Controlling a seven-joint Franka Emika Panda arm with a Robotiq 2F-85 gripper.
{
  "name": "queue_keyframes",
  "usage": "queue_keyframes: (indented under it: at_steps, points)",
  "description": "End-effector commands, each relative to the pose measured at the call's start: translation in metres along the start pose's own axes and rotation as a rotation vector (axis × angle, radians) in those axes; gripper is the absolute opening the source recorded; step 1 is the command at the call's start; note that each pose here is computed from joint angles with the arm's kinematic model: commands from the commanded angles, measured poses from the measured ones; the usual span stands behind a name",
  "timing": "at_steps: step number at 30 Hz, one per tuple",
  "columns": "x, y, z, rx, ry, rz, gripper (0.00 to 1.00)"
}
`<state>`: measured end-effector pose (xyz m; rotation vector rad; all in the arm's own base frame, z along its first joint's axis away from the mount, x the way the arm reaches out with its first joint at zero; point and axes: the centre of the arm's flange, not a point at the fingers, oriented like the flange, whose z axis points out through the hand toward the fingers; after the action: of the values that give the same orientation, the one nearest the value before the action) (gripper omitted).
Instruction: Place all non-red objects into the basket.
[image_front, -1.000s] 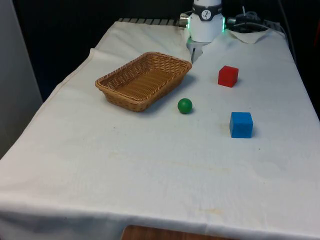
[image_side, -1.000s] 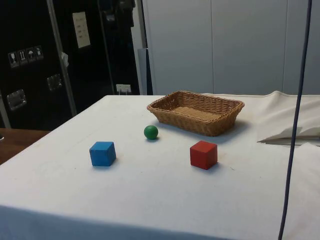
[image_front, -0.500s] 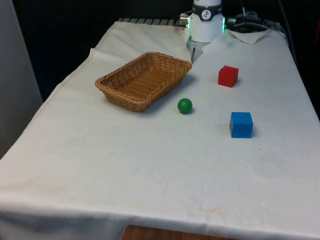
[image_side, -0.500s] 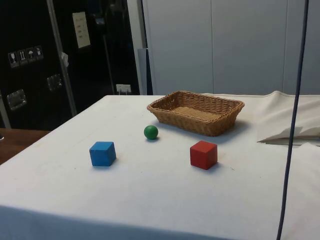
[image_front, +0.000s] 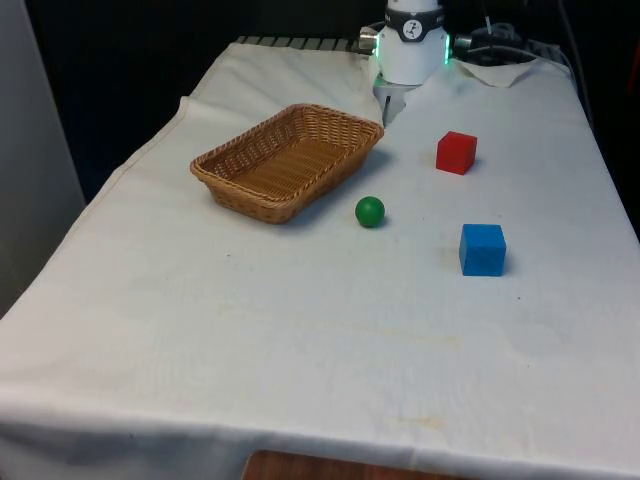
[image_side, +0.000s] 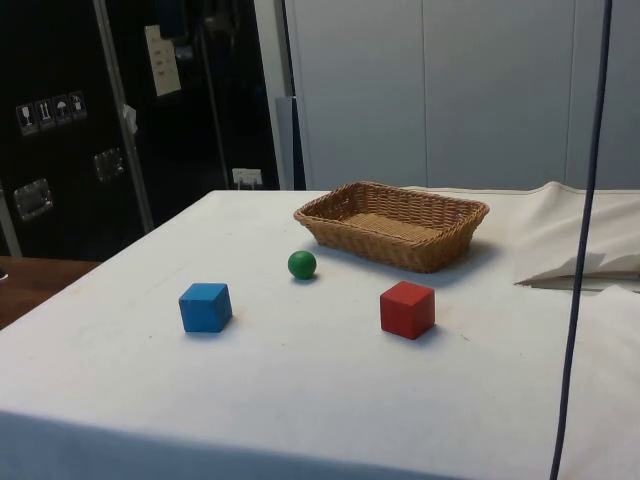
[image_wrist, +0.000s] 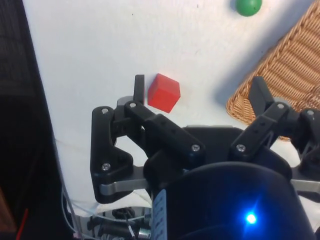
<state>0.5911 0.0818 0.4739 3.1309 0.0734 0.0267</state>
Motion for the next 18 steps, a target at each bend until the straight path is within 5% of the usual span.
queue_keyframes:
  at_steps: [1,18]
  points:
    - [0.003,-0.005,0.002,0.001,0.006,0.001,1.00]
    - [0.027,-0.032,0.025,0.003,0.027,-0.024,1.00]
